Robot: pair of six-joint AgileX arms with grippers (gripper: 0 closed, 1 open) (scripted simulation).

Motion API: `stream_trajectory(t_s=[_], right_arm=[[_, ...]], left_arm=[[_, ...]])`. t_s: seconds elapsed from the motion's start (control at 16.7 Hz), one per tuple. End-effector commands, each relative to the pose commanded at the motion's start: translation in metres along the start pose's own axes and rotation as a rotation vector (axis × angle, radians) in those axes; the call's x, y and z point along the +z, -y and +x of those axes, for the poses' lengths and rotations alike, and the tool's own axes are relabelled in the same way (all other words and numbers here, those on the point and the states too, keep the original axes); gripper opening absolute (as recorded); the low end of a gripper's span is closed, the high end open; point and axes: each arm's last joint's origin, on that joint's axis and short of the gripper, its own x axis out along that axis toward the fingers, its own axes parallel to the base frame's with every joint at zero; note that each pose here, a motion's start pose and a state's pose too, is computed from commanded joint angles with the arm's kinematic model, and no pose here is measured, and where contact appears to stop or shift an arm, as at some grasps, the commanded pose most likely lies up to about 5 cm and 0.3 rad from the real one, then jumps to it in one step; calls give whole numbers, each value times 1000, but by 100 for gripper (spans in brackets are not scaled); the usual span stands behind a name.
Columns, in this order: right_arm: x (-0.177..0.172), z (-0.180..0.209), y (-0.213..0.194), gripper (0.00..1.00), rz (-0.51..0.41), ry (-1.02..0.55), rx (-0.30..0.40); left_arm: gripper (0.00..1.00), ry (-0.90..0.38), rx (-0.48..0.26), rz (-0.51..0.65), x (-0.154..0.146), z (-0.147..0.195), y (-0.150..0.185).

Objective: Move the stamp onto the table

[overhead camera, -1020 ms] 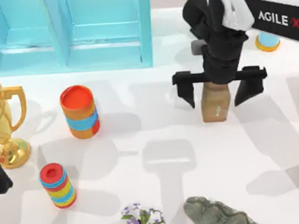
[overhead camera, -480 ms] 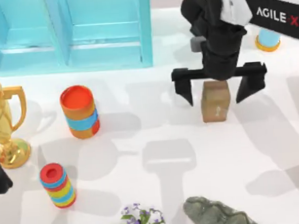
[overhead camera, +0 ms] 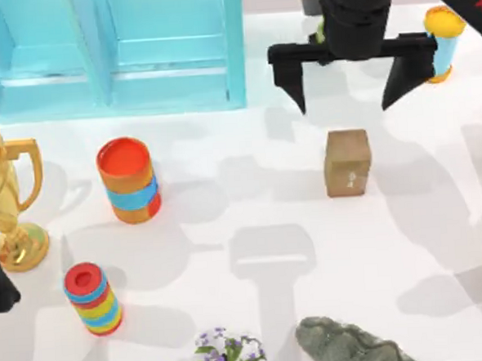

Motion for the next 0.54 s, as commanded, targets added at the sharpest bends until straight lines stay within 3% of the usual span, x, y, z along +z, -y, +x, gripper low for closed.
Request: stream_trajectory(t_s=[0.3, 0.54], right_arm=[[-15, -46, 9, 100, 0, 7, 2], [-19, -54, 12, 100, 1, 4, -1]], left_arm=[[100, 0, 0, 0, 0, 0, 0], [100, 0, 0, 0, 0, 0, 0]])
